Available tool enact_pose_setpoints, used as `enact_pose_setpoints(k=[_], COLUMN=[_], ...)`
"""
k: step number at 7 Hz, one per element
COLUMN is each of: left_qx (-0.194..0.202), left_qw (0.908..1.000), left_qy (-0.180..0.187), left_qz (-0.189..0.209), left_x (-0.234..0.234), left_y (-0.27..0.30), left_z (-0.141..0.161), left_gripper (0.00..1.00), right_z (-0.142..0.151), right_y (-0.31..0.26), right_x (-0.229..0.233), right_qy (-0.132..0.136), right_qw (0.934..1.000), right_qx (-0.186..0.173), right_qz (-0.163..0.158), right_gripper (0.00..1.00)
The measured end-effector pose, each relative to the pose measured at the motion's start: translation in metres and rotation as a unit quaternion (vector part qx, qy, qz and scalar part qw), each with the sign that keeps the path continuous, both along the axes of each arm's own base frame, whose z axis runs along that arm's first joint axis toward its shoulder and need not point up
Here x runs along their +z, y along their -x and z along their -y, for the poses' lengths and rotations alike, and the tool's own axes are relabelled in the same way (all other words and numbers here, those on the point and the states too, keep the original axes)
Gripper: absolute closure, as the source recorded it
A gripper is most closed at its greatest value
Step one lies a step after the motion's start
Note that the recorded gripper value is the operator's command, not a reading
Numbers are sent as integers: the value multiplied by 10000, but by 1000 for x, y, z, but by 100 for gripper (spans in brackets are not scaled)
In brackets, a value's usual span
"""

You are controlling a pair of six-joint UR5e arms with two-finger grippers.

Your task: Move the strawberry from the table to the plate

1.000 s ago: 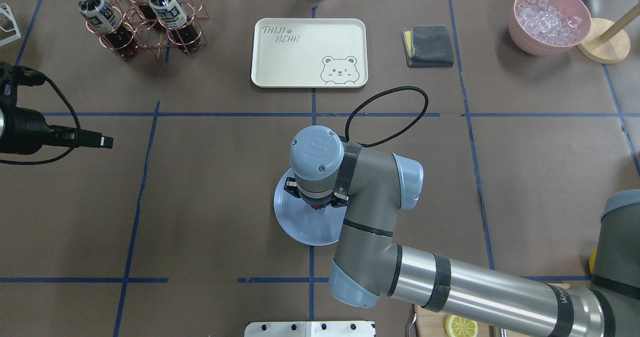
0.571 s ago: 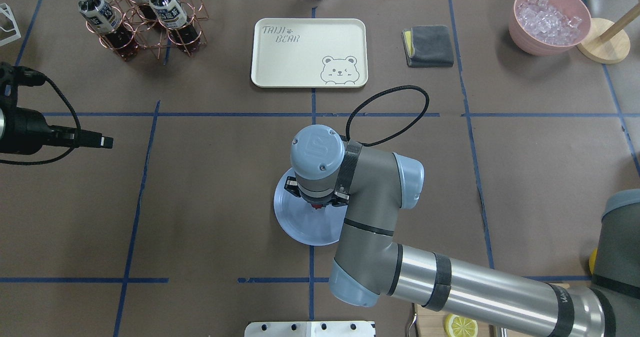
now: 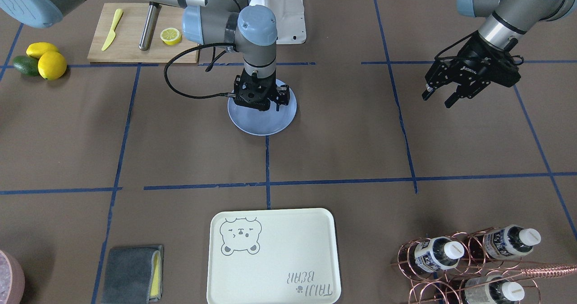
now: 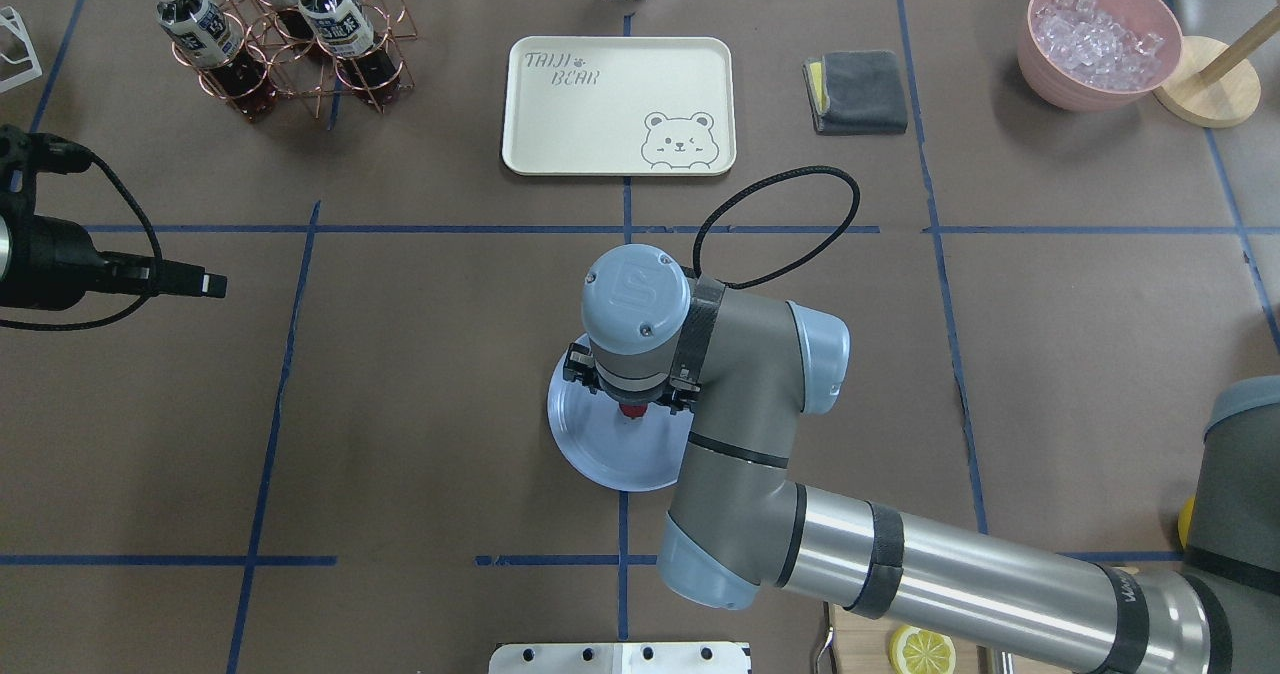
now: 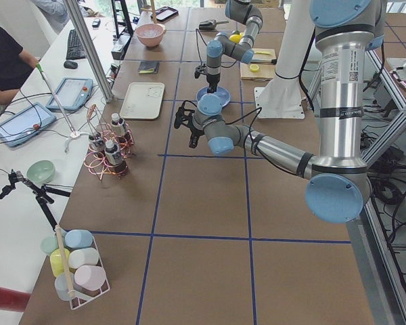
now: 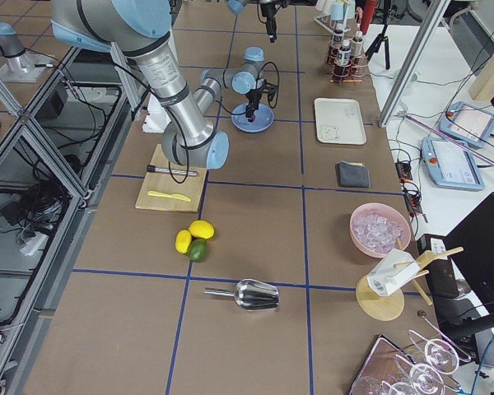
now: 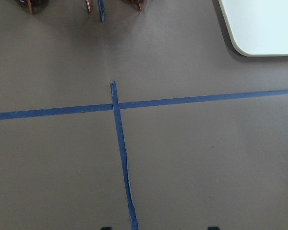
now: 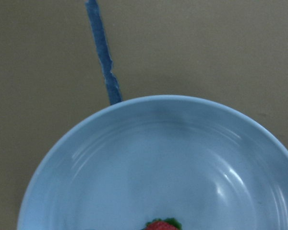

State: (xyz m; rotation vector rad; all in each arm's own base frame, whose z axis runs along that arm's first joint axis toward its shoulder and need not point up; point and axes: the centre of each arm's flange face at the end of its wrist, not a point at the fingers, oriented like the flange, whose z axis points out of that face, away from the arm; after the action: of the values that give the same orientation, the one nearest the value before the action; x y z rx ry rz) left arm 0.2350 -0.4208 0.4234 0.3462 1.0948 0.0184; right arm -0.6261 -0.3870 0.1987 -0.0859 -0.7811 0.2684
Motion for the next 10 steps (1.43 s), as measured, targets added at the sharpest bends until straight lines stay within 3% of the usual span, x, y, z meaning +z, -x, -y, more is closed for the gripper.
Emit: enact_pose_setpoints(k=[2,4,5,7,9,10], left_qx=[60,399,552,652,763,882], left_qw=[9999,9960,9911,9801,9706,9686], left_qy=[-106,-577,-870,-1248,-1005,-691], left_qz=[91,556,845,1399,2048,2219], left_x=[7,43,69,122,142,137], left_y=[4,29,61,153,240,274], left_z=[-2,-16,-18,-2,36,59], left_gripper=[27,27,27,27,22,7], right_z=[11,-1,0,30,62,65], right_y=[-57,-167,-223,-342,-488,-555], right_x=[-1,48,83,162,254,304], right_qy=[82,-295,-494,-903,-1239,-1411], right_qw=[9994,9982,9974,9930,9844,9800], right_qx=[33,-197,-347,-763,-1247,-1406], right_qz=[322,486,385,21,-32,-9], right_gripper=[0,0,0,0,0,0])
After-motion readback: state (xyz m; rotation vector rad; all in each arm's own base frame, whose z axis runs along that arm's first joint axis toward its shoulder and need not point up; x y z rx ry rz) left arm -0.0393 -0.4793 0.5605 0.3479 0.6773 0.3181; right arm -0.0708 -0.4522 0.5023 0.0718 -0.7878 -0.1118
